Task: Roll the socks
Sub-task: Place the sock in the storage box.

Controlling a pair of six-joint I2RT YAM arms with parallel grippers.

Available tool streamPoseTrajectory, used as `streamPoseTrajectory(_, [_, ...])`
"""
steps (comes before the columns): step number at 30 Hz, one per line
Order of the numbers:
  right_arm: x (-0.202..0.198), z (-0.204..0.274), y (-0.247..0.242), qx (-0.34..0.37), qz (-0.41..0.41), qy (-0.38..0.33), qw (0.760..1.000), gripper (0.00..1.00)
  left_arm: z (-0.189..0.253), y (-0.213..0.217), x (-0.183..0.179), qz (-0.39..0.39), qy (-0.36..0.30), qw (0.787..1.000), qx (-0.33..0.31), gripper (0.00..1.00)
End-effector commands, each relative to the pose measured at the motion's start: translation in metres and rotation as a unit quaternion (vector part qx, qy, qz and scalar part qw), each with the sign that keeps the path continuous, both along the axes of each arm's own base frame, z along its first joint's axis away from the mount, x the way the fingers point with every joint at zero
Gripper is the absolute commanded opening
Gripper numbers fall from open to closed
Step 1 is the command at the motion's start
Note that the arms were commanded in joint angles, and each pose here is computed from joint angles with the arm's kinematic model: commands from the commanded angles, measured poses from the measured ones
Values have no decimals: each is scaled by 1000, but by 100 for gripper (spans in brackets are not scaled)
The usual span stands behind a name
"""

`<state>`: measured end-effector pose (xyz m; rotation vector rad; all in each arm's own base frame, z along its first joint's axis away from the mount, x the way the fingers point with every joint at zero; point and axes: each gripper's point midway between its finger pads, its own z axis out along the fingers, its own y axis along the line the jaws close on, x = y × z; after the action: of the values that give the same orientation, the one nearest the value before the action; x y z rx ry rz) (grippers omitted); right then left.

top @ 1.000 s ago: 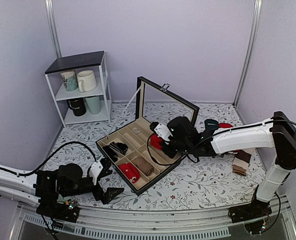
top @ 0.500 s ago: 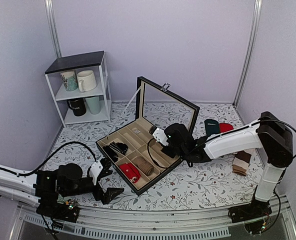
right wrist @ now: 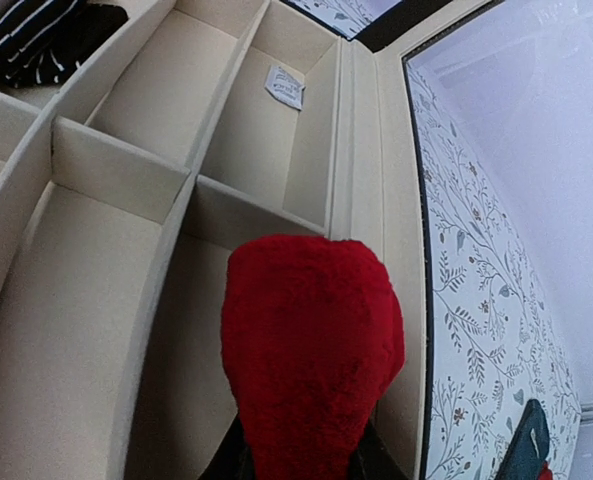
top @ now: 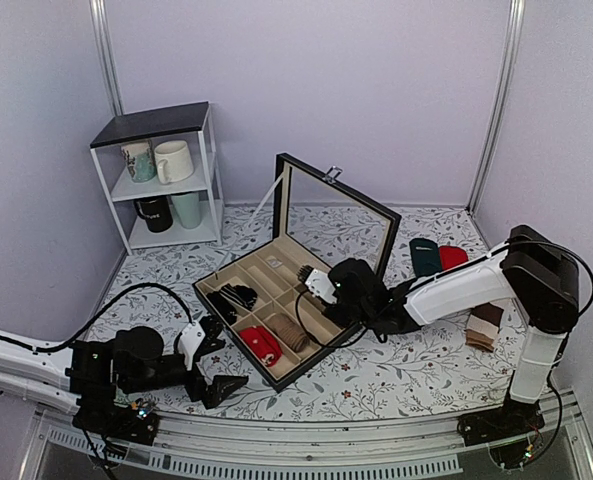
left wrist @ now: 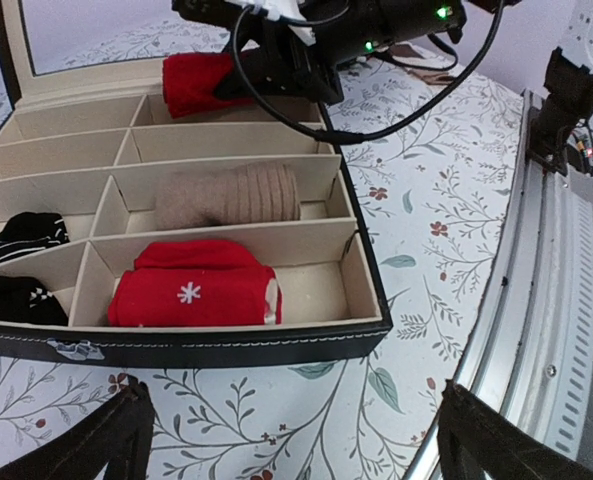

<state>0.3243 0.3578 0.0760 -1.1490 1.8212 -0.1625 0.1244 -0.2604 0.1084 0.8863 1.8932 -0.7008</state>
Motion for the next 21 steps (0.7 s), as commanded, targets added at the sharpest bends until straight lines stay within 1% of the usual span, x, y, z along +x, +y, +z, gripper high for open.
streamPoseTrajectory(1, [-25, -50, -10, -27, 2, 72, 997, 0, 1, 1, 2, 0, -5, 1000, -8, 100])
streamPoseTrajectory(7, [-41, -82, -17, -43, 3, 128, 991, 1, 1, 1, 1, -2, -4, 1000, -8, 99])
streamPoseTrajectory(14, [-55, -101, -18, -44, 8, 180, 983, 1, 1, 0, 1, -4, -5, 1000, -8, 100])
streamPoseTrajectory(21, [-68, -108, -10, -15, 25, 292, 956, 1, 1, 0, 1, -3, -4, 1000, -8, 100])
